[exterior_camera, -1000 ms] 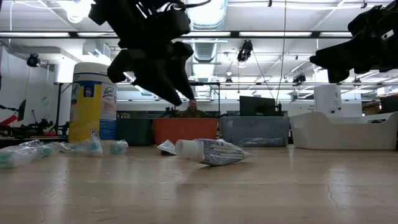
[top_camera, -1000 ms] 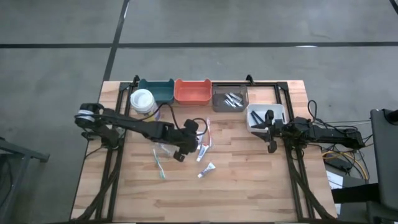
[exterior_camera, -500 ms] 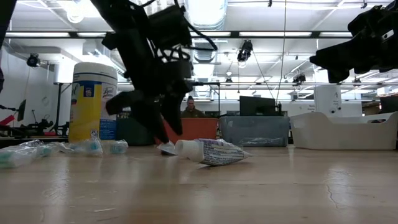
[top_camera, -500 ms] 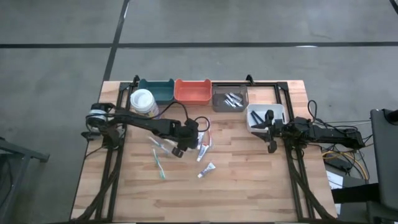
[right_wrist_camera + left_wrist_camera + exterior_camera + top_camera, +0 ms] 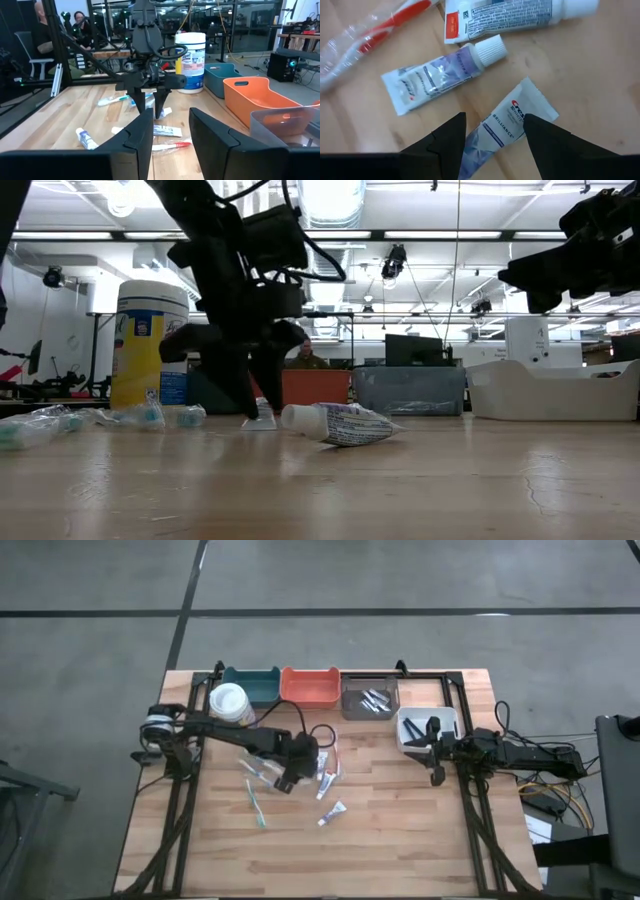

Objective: Pick & Place Travel size toiletries
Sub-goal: Put the toothpaste into the orange bin

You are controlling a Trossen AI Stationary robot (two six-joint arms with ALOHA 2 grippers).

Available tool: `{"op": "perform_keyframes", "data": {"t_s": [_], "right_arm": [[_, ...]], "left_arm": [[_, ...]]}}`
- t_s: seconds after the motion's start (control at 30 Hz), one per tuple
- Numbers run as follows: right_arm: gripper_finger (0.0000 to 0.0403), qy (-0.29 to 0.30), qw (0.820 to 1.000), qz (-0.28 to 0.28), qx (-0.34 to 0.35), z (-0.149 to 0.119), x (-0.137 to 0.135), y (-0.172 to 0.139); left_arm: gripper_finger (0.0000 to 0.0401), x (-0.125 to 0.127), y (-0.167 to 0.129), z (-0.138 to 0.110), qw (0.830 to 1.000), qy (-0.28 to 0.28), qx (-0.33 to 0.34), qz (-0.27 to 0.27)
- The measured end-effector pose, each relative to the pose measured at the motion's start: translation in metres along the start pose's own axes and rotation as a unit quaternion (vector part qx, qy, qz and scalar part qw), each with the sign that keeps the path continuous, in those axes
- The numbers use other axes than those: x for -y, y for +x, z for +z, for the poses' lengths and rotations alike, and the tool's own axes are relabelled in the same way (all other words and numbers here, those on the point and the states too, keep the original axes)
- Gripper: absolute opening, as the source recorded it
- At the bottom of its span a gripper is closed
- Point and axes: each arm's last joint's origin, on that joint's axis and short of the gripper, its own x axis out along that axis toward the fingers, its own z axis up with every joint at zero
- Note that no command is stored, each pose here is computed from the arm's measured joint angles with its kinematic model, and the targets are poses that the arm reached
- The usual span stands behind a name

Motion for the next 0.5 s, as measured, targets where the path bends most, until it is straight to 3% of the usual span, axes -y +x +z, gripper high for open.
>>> {"op": "perform_keyframes", "data": {"t_s": [0.27, 0.5], "right_arm": [[0.013, 0.0, 1.0, 0.0, 0.0, 0.0, 0.0, 0.0], [0.012, 0.001, 1.0, 0.0, 0.0, 0.0, 0.0, 0.0]], "left_arm": [[0.0209, -0.018, -0.004, 0.007, 0.991, -0.123, 0.053, 0.027], [0.0209, -0.028, -0.021, 0.024, 0.991, -0.124, 0.05, 0.026]]}}
